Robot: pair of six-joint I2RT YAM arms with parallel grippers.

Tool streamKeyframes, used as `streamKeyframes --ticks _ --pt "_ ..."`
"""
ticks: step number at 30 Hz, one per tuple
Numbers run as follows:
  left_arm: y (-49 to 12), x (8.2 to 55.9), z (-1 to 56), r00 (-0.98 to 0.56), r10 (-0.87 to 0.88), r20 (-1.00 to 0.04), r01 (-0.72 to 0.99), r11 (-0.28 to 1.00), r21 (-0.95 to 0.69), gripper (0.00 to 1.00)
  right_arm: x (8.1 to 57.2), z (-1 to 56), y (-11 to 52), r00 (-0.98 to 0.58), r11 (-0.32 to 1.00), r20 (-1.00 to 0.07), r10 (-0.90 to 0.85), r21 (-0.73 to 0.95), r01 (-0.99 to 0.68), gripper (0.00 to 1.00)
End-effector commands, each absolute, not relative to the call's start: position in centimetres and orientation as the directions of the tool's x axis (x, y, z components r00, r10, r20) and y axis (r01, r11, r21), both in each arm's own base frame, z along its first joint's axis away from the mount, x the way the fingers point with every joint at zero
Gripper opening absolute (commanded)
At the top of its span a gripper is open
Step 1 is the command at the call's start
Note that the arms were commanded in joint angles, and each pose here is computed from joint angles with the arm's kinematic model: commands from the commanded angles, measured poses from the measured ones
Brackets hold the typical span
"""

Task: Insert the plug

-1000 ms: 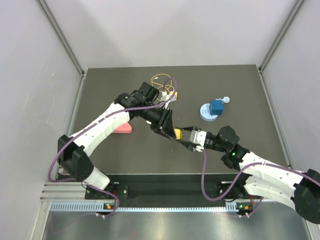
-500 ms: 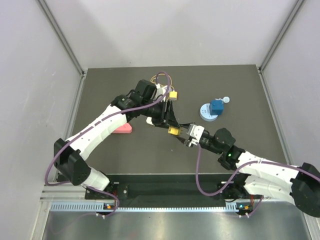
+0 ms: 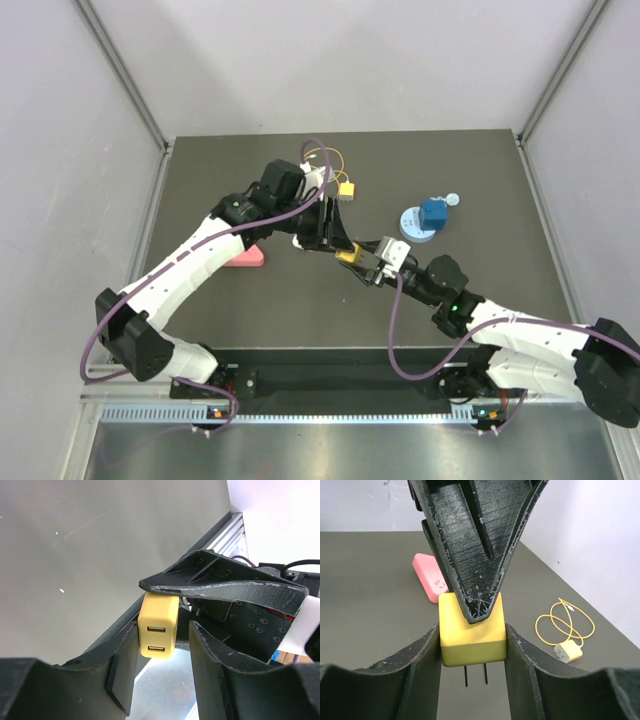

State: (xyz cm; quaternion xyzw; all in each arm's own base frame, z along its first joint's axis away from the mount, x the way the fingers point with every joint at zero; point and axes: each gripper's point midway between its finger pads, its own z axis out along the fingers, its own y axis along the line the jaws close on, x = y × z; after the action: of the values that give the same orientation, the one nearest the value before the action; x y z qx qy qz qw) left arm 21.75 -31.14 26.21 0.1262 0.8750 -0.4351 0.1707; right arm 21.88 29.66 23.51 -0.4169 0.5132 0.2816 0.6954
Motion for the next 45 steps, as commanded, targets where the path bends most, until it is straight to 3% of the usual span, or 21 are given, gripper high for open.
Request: streamKeyframes --ticks 1,8,11,14,15,16,18,19,22,26,29,33,36,45 --pt "-31.3 21.8 26.8 -0.89 0.072 -0.449 0.407 0.568 -0.716 0.48 21.9 27.3 30.4 0.351 0.513 -0.934 0.064 -0.271 -0.815 0.0" --pt "-31.5 21.9 26.0 -0.896 0.078 -0.437 0.399 0.573 -0.716 0.43 21.9 27.0 30.4 0.351 0.511 -0.935 0.057 -0.275 -0.815 0.0" --pt "-31.8 21.9 25.9 -0.9 0.075 -0.43 0.395 0.559 -0.729 0.32 21.8 26.9 30.5 0.346 0.505 -0.936 0.059 -0.271 -0.82 0.0" --pt "-32.2 21.9 26.0 -0.903 0.07 -0.425 0.392 0.543 -0.743 0.08 21.8 26.9 30.8 0.338 0.497 -0.939 0.061 -0.265 -0.826 0.02" --pt "-32.2 22.0 26.0 -0.905 0.064 -0.42 0.385 0.542 -0.747 0.0 21.9 26.9 30.7 0.332 0.503 -0.941 0.062 -0.258 -0.825 0.08" --pt "-32.2 22.0 25.9 -0.909 0.054 -0.412 0.373 0.545 -0.751 0.0 22.0 26.7 30.8 0.321 0.506 -0.945 0.06 -0.248 -0.826 0.26" --pt "-31.9 22.5 25.9 -0.909 0.03 -0.417 0.358 0.569 -0.74 0.0 22.2 26.8 30.5 0.305 0.525 -0.95 0.072 -0.224 -0.821 0.43" --pt "-31.7 22.8 26.2 -0.903 0.026 -0.428 0.362 0.583 -0.728 0.0 22.0 27.6 30.2 0.312 0.533 -0.945 0.095 -0.217 -0.818 0.64" --pt "-29.2 24.2 25.3 -0.893 0.001 -0.451 0.319 0.707 -0.631 0.0 21.9 28.4 29.3 0.298 0.562 -0.944 0.138 -0.173 -0.809 1.0" --pt "-23.9 26.4 24.3 -0.891 -0.069 -0.449 0.199 0.829 -0.523 0.0 21.7 30.5 26.9 0.251 0.627 -0.941 0.227 -0.056 -0.777 1.0" --pt "-17.0 28.7 22.4 -0.888 -0.185 -0.421 0.001 0.915 -0.404 0.0 22.2 30.4 25.2 0.21 0.686 -0.946 0.248 0.018 -0.728 1.0" --pt "-7.7 32.0 20.0 -0.839 -0.358 -0.409 -0.269 0.928 -0.259 0.0 23.4 29.3 23.6 0.127 0.752 -0.957 0.262 0.12 -0.648 1.0" --pt "-3.6 33.5 18.2 -0.805 -0.388 -0.449 -0.383 0.918 -0.107 0.0 24.0 28.0 23.3 0.066 0.778 -0.97 0.236 0.148 -0.611 1.0" --pt "-2.7 36.6 16.0 -0.708 -0.587 -0.392 -0.608 0.789 -0.085 0.0 24.2 27.2 24.7 -0.004 0.762 -0.983 0.185 0.146 -0.631 1.0"
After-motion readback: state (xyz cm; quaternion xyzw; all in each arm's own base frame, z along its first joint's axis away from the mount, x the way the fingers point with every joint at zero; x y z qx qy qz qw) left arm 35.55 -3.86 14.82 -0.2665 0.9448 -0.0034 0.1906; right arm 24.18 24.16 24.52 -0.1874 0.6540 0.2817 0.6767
